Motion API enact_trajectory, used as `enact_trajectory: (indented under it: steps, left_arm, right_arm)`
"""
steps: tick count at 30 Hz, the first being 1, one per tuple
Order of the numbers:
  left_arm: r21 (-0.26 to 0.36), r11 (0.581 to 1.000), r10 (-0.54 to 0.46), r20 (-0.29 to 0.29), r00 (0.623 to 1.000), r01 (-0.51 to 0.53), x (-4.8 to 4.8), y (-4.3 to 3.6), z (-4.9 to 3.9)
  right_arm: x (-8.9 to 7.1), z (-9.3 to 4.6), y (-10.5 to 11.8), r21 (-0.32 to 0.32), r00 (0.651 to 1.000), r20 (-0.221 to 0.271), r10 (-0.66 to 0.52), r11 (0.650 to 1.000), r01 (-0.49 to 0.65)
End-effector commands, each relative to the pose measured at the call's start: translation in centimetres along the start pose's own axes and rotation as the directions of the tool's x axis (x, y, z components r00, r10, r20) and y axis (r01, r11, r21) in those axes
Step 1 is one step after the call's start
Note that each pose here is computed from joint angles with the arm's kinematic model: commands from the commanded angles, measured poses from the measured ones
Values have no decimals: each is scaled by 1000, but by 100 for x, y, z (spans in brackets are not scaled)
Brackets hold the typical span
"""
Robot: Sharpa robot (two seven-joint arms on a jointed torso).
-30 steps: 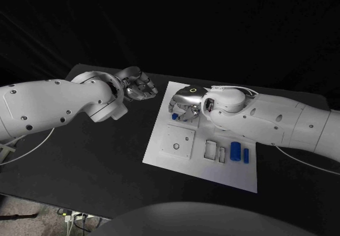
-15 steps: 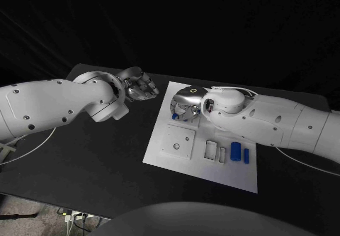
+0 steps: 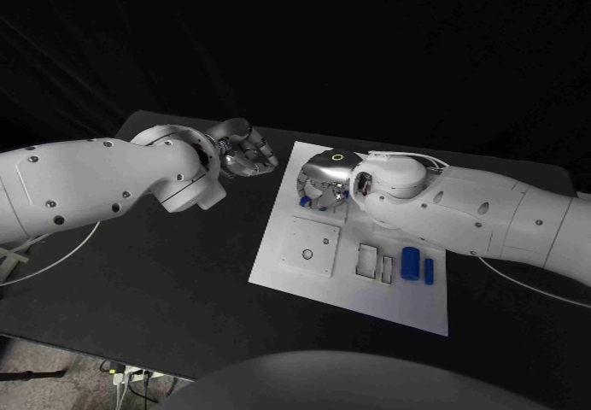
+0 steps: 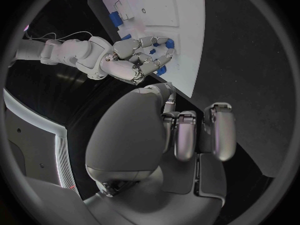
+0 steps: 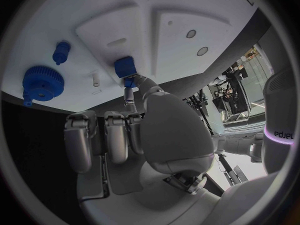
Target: Assemble the parts on the task board
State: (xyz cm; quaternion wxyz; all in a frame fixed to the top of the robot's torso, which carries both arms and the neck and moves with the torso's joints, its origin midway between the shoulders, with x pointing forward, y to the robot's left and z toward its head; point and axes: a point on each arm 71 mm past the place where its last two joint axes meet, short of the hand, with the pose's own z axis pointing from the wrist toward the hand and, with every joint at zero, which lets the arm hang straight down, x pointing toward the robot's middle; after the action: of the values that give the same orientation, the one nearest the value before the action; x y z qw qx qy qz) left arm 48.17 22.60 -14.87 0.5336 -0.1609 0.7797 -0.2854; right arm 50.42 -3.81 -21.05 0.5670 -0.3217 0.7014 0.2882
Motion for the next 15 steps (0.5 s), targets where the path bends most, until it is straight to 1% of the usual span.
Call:
enact_trajectory:
  steps: [1, 6, 15]
  left_arm:
    - [-5, 1000, 9, -30, 1000, -9, 30, -6, 4]
    - [-12, 1000, 13, -43, 999, -13, 42, -2, 5]
    - [-27, 999, 22, -76, 997, -24, 74, 16, 5]
  right_arm:
    - [19, -7, -15, 22, 999, 16, 31, 999, -31]
    - [22, -13, -28, 36, 997, 25, 66, 997, -67]
    - [38, -7, -20, 52, 994, 20, 105, 993, -106]
